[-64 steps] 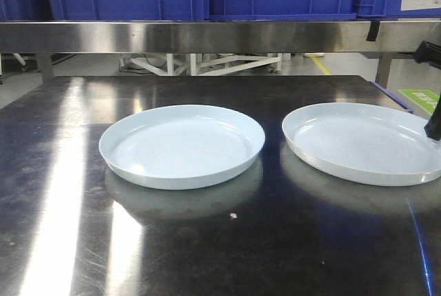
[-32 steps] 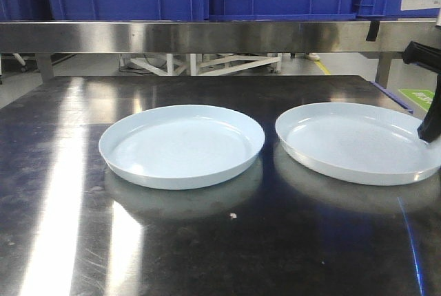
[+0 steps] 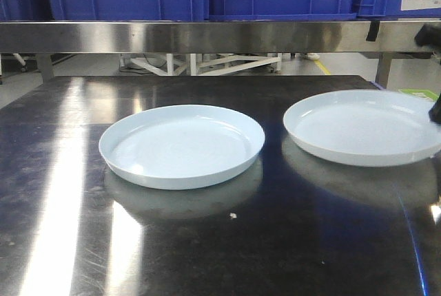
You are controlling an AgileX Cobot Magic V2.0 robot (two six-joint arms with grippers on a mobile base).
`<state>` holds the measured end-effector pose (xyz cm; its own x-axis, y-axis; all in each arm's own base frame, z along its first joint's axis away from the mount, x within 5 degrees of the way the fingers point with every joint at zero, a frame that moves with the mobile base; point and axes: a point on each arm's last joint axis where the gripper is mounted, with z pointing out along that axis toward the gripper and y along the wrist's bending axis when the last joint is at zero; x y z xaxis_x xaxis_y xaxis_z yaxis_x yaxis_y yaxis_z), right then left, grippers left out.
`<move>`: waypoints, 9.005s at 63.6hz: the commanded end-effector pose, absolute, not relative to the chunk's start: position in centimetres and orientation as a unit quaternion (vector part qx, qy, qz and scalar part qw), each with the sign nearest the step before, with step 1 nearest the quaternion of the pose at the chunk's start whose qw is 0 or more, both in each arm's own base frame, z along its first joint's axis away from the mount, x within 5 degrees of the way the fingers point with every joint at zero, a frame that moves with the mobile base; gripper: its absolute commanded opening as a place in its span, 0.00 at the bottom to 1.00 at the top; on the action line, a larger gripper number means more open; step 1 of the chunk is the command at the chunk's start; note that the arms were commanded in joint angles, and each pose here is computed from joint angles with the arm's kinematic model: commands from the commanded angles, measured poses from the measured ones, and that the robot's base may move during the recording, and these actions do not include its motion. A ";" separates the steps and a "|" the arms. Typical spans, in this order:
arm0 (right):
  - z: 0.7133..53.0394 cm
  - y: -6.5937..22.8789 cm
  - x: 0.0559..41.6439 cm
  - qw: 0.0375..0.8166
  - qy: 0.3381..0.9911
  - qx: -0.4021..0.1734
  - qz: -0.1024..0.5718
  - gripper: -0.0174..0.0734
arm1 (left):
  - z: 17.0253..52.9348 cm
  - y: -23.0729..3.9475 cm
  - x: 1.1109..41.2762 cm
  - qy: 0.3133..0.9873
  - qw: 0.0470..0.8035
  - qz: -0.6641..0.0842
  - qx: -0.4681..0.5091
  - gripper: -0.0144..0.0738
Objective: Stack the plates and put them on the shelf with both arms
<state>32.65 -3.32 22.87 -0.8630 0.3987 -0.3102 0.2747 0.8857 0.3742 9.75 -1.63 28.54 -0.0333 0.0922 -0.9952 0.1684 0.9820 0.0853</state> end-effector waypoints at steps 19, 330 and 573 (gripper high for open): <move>30.1 1.3 31.6 0.283 0.915 0.143 0.249 0.23 | 30.3 -1.6 9.8 0.679 0.729 -0.034 0.082 0.26; 30.3 11.8 30.7 0.490 0.846 0.002 0.211 0.22 | 30.3 -1.6 9.8 0.680 0.728 -0.034 0.082 0.26; 29.2 0.7 11.9 0.712 0.695 0.053 0.085 0.22 | 30.3 -1.6 9.8 0.680 0.728 -0.034 0.082 0.26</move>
<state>11.78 1.03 27.36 -0.1023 0.1940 -0.9756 -0.0610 0.9777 0.2008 9.74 -1.63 28.54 -0.0326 0.0921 -0.9952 0.1683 0.9820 0.0853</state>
